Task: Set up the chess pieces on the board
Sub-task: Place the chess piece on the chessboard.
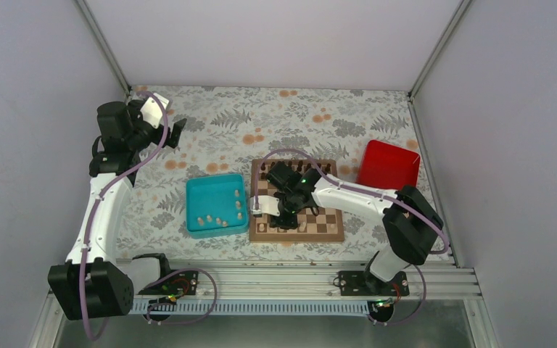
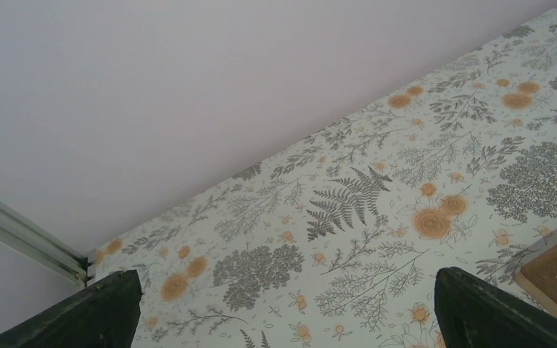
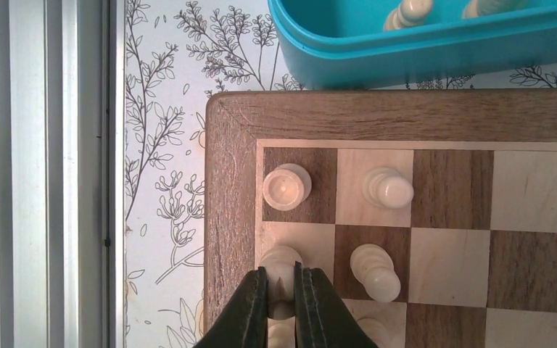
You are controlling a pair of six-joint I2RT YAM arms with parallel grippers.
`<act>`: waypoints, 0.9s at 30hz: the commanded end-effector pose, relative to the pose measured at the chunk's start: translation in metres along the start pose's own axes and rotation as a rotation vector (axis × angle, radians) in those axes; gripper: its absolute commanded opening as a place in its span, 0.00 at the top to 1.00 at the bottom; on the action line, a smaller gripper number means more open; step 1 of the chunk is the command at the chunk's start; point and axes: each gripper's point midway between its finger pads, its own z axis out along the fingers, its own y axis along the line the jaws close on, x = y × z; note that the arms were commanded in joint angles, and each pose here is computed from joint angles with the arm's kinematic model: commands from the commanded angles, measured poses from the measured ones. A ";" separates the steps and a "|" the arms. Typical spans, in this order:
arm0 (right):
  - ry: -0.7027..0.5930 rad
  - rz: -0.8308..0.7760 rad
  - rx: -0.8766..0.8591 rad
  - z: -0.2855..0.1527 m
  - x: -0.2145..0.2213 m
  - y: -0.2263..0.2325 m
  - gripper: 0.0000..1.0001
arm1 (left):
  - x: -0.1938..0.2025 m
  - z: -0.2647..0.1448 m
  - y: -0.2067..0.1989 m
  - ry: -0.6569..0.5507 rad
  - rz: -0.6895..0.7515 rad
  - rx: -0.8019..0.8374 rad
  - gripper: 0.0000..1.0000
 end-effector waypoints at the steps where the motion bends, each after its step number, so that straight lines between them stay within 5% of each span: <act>1: -0.026 -0.032 -0.010 0.002 -0.011 0.000 0.93 | -0.008 -0.002 0.006 -0.021 0.011 -0.018 0.00; 19: -0.006 -0.030 0.004 0.007 -0.009 -0.005 0.88 | -0.008 -0.002 0.005 -0.022 0.012 -0.011 0.00; 27: -0.035 -0.041 0.039 -0.015 -0.024 -0.009 0.68 | -0.010 -0.003 0.004 -0.026 0.013 -0.010 0.00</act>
